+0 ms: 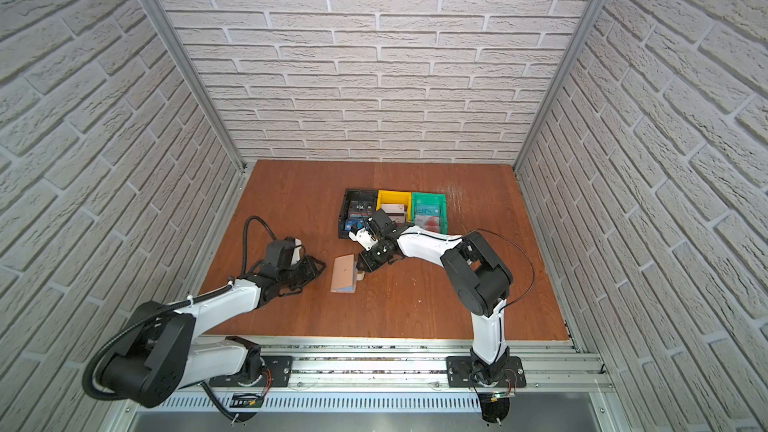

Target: Take the credit cards out of the card holder

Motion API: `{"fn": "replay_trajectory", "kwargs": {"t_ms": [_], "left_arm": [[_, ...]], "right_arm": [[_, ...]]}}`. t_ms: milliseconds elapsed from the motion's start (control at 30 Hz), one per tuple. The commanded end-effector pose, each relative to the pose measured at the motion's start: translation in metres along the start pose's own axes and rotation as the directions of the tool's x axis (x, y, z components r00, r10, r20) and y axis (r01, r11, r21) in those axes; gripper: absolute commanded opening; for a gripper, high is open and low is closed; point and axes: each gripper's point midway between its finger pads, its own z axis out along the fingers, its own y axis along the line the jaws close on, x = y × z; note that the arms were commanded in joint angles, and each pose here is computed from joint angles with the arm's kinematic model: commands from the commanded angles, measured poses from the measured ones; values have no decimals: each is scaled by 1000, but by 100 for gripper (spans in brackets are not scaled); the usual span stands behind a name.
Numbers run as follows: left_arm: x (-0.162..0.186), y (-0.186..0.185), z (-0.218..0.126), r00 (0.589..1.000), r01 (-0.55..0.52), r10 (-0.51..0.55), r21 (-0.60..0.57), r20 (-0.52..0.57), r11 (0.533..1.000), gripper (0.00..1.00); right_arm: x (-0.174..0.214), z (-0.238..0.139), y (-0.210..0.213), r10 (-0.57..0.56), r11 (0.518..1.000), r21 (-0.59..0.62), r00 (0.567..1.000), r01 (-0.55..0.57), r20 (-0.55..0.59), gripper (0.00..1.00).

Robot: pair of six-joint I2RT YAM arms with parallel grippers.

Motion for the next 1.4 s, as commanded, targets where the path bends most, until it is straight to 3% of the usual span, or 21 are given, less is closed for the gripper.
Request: {"fn": "replay_trajectory", "kwargs": {"t_ms": [0, 233, 400, 800, 1367], "left_arm": [[-7, -21, 0, 1000, -18, 17, 72, 11, 997, 38], [3, -16, 8, 1000, 12, -9, 88, -26, 996, 34], [9, -20, 20, 997, 39, -29, 128, -77, 991, 21], [9, -22, 19, 996, 38, -27, 119, -90, 992, 11], [16, -15, 30, 991, 42, -28, 104, -128, 994, 3]], "right_arm": [[-9, -1, 12, -41, 999, -22, 999, 41, 11, 29], [-20, -4, 35, -88, 994, -64, 996, 89, 15, 28], [-24, -2, 39, -102, 993, -57, 995, 102, 5, 28], [-6, -9, 16, -101, 992, 75, 995, 103, -28, 28], [-3, 2, 10, -70, 994, 83, 996, 74, -47, 26]]}}
